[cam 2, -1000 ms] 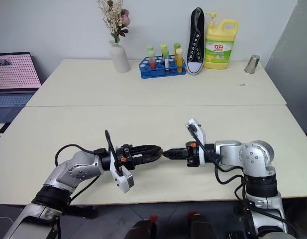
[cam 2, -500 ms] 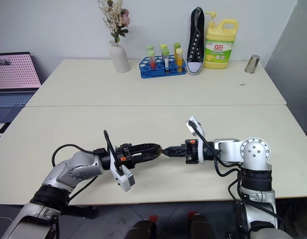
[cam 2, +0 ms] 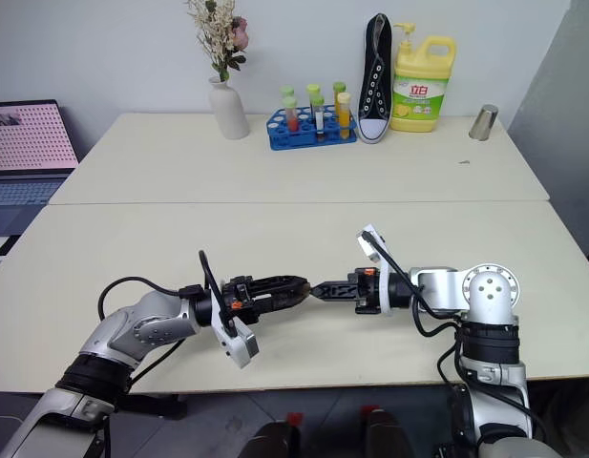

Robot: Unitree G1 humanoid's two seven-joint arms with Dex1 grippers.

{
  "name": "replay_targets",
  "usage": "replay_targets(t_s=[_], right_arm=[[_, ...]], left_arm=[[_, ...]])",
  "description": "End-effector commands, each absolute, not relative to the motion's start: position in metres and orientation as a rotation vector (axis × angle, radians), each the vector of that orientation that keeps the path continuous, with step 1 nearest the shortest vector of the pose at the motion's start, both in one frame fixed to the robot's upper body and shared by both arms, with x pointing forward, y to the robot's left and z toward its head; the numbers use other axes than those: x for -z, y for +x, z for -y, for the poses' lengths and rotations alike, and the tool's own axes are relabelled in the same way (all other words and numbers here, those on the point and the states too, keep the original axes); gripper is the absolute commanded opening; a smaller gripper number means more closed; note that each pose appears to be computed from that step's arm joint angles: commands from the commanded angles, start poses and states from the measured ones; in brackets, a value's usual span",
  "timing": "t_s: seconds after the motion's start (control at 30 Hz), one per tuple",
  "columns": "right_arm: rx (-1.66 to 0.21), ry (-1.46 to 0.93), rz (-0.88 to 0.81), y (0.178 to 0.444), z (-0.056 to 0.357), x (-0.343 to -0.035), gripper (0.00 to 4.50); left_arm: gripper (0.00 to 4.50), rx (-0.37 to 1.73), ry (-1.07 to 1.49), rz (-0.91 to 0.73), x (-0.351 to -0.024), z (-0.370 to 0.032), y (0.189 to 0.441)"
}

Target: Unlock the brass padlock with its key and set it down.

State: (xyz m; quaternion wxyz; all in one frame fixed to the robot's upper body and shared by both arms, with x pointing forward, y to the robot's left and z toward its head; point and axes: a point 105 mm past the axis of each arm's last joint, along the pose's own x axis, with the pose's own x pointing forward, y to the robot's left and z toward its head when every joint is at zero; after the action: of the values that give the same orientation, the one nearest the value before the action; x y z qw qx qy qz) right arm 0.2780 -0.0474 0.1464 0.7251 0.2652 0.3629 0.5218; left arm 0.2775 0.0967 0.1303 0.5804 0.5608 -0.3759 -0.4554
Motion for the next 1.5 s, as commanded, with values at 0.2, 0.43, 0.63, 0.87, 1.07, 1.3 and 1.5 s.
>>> replay_targets(t_s=[0.2, 0.43, 0.63, 0.87, 1.07, 1.3, 1.5], right_arm=[[-1.281, 0.478, -0.685, 0.263, 0.032, -0.171, 0.18], [-1.199, 0.224, -0.594, 0.264, 0.047, -0.161, 2.47], [-1.129, -0.163, -0.364, 0.275, 0.070, -0.154, 4.48], [-1.141, 0.116, -0.298, 0.270, 0.055, -0.162, 4.50], [-1.134, 0.146, -0.313, 0.276, 0.046, -0.161, 4.50], [-1.153, 0.112, -0.331, 0.282, 0.036, -0.150, 4.50], [-1.165, 0.096, -0.315, 0.285, 0.034, -0.151, 4.50]], left_arm=[[0.95, 1.074, 1.321, 0.857, -0.127, -0.095, 0.280], [0.95, 1.056, 1.302, 0.841, -0.129, -0.097, 0.282], [0.95, 1.031, 1.265, 0.851, -0.137, -0.096, 0.283], [0.95, 1.060, 1.230, 0.874, -0.139, -0.092, 0.277], [0.95, 1.066, 1.221, 0.879, -0.141, -0.090, 0.278], [0.95, 1.067, 1.210, 0.889, -0.143, -0.088, 0.276], [0.95, 1.063, 1.207, 0.889, -0.144, -0.087, 0.275]])
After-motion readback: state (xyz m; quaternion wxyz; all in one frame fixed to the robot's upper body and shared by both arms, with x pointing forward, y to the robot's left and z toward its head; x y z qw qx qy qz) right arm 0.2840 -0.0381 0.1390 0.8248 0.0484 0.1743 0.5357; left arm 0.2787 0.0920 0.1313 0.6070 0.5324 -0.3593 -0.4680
